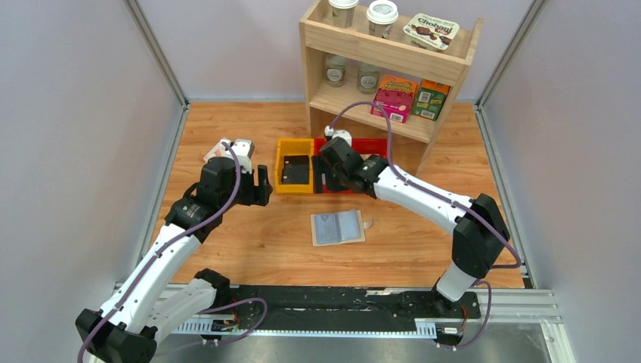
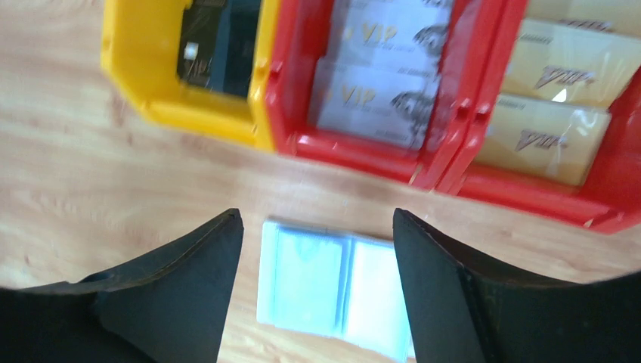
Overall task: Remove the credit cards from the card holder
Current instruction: Place the credit card in the storage box, then remove the credit card from the card holder.
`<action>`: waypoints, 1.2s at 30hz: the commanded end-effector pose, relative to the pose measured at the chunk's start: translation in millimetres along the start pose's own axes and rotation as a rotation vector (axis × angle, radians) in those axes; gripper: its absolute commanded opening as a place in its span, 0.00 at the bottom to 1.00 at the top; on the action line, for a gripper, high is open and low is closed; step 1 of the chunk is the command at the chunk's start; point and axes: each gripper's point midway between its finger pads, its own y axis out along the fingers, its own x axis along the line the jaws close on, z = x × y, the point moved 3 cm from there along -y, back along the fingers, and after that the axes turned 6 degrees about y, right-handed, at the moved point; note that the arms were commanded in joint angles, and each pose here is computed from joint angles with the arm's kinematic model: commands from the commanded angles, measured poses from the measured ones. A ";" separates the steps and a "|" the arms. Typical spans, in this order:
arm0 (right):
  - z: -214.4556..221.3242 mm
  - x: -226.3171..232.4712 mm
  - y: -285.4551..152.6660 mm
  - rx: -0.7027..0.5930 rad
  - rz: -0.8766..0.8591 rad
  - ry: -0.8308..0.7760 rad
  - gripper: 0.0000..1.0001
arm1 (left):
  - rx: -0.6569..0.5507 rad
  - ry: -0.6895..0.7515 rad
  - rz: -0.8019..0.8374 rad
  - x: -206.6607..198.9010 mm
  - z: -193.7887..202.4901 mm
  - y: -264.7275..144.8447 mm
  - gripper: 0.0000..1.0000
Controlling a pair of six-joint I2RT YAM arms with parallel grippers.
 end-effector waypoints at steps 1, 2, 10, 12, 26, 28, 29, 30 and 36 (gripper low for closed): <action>49.0 6.8 -6.8 0.100 -0.030 -0.101 0.80 | -0.009 -0.036 0.053 -9.1 -4.4 -1.2 0.80; 58.3 8.8 -7.3 0.122 -0.043 -0.106 0.81 | -0.001 -0.048 0.073 -12.6 -2.7 -0.9 0.80; 115.8 10.2 6.9 0.271 -0.060 -0.146 0.83 | 0.039 -0.126 0.149 -26.4 10.5 3.7 0.81; 120.7 10.8 12.8 0.290 -0.049 -0.148 0.82 | 0.045 -0.144 0.166 -29.6 13.2 4.9 0.80; 141.7 -4.8 32.6 0.362 0.034 -0.169 0.66 | 0.096 -0.179 0.235 -52.9 25.1 16.7 0.80; 143.8 -6.5 33.4 0.370 0.036 -0.170 0.61 | 0.101 -0.176 0.250 -58.4 25.0 18.0 0.81; 144.4 -9.3 34.4 0.375 0.041 -0.166 0.57 | 0.107 -0.172 0.255 -60.9 26.0 19.9 0.81; 144.7 -10.5 34.6 0.380 0.036 -0.157 0.54 | 0.111 -0.173 0.257 -62.8 25.6 21.4 0.80; 145.6 -23.1 37.1 0.397 0.031 -0.104 0.39 | 0.139 -0.171 0.290 -78.4 30.4 28.7 0.80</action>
